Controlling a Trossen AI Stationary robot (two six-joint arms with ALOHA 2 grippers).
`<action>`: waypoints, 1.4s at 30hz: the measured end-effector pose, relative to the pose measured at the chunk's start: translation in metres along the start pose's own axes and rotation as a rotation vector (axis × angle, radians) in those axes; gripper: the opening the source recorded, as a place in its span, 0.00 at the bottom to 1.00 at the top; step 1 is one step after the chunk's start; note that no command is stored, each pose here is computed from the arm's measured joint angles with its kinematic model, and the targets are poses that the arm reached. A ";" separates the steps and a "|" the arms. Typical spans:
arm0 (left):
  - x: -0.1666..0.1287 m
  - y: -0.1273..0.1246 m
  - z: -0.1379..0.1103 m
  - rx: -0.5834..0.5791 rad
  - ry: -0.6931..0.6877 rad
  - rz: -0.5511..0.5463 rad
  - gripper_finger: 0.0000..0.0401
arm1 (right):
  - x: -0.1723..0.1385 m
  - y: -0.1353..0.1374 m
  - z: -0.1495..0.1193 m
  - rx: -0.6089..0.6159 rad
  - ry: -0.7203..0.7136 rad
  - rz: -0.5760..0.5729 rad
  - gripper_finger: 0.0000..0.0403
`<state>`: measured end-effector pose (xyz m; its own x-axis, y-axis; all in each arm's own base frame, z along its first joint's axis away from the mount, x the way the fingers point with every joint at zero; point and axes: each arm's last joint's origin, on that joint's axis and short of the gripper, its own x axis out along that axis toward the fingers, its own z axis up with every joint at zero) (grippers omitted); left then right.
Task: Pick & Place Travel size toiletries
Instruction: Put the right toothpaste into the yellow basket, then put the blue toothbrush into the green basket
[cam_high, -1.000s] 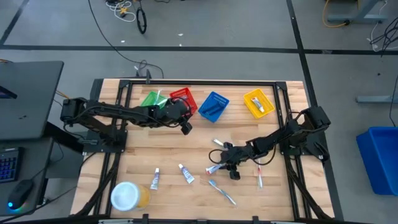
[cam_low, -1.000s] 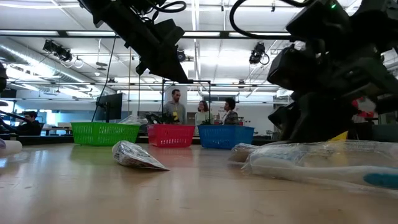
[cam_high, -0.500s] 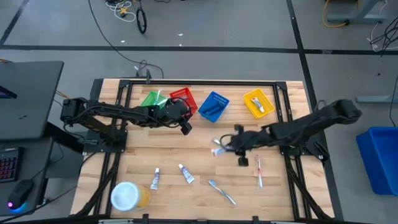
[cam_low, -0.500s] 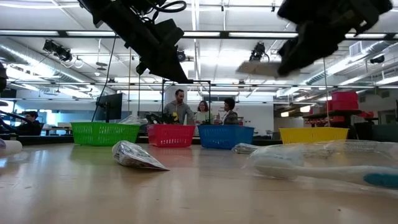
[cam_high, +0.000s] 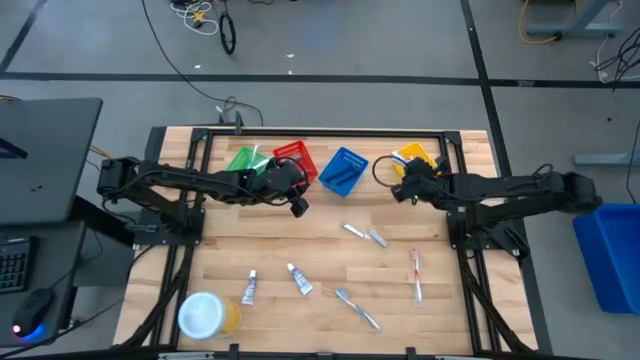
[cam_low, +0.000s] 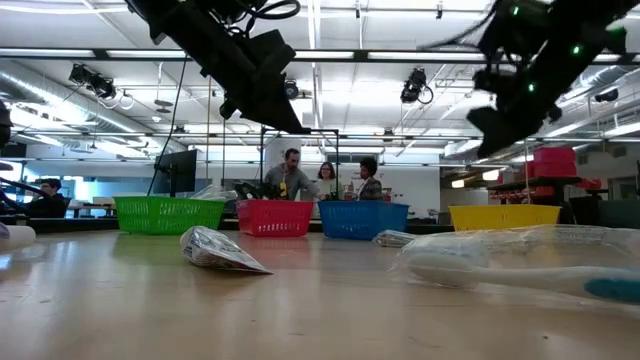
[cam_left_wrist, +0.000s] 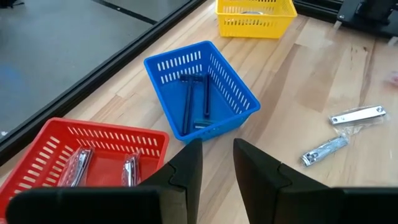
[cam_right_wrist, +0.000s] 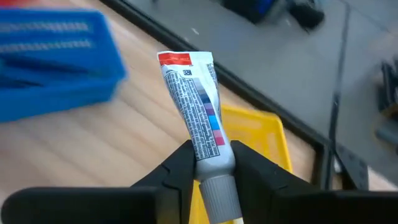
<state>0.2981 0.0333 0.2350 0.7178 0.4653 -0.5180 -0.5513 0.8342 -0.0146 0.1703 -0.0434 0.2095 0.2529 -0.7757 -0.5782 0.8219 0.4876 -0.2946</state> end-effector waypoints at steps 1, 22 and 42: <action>0.000 0.000 0.000 0.000 -0.001 0.000 0.25 | 0.006 -0.003 -0.003 0.020 0.013 -0.024 0.25; 0.000 0.000 0.000 -0.002 -0.004 -0.001 0.25 | 0.068 -0.043 -0.036 0.187 0.169 -0.016 0.34; 0.000 0.000 0.001 -0.003 -0.004 -0.001 0.25 | 0.059 -0.025 0.013 0.290 -0.260 0.426 0.54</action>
<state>0.2984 0.0334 0.2355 0.7202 0.4655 -0.5145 -0.5515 0.8340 -0.0175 0.1714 -0.1065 0.1924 0.6790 -0.6259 -0.3837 0.7173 0.6769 0.1650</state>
